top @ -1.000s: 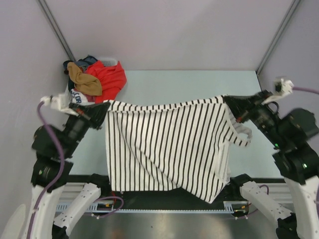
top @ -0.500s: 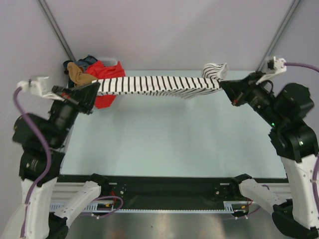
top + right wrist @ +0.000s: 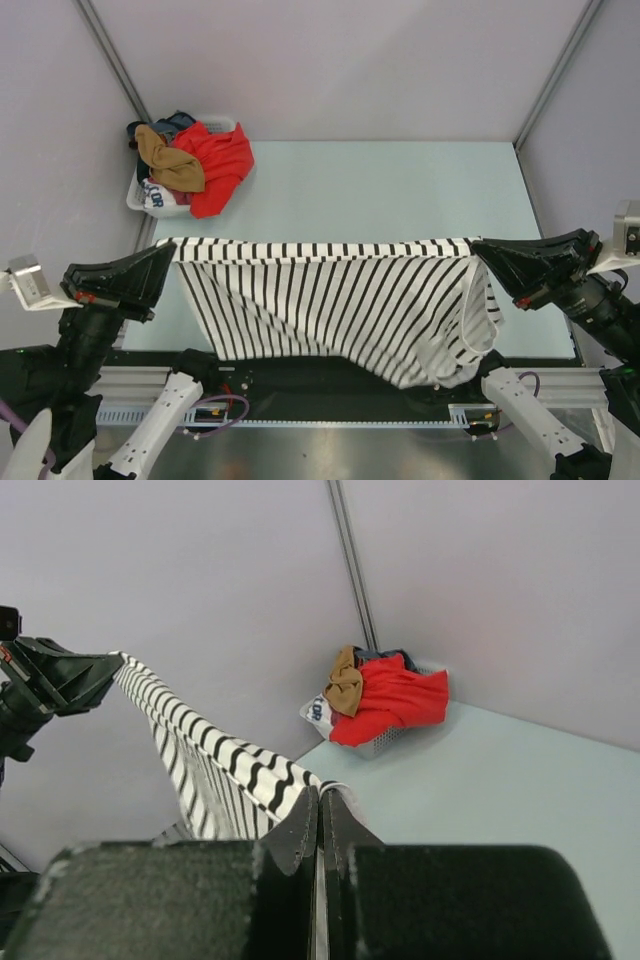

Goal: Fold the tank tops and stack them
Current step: Flatten the tank top out

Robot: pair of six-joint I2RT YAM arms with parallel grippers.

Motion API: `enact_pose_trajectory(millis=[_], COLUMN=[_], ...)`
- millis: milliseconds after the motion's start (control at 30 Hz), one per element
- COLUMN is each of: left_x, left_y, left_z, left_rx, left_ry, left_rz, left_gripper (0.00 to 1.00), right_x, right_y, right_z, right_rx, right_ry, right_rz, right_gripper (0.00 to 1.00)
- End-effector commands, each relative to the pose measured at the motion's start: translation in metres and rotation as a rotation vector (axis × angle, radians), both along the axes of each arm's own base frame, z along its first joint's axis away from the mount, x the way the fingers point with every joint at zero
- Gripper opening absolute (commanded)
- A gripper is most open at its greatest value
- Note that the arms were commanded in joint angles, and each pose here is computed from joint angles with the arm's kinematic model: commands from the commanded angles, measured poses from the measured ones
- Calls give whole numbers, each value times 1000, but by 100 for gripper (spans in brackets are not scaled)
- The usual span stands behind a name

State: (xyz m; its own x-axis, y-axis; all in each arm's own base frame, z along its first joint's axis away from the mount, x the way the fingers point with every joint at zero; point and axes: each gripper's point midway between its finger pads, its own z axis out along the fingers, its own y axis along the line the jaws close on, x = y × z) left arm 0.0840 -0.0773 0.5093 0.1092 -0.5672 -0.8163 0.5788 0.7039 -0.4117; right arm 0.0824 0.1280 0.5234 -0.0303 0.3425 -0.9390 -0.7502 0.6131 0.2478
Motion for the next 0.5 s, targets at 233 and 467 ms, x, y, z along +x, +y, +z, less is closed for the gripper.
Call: enact_pose_trajectory(millis=[233,467], left_x=[113,211], left_y=[-16,-42], left_z=[-103,-248], left_rx=[0,-12], left_ry=[306,594], left_rz=[111,170], left_gripper=[0,0], right_x=[132,241], right_y=[4,23], right_z=[-123,-247], right_rx=[-138,-168], right_ry=[372,650], right_rz=[-239,-296], right_gripper=[0,0])
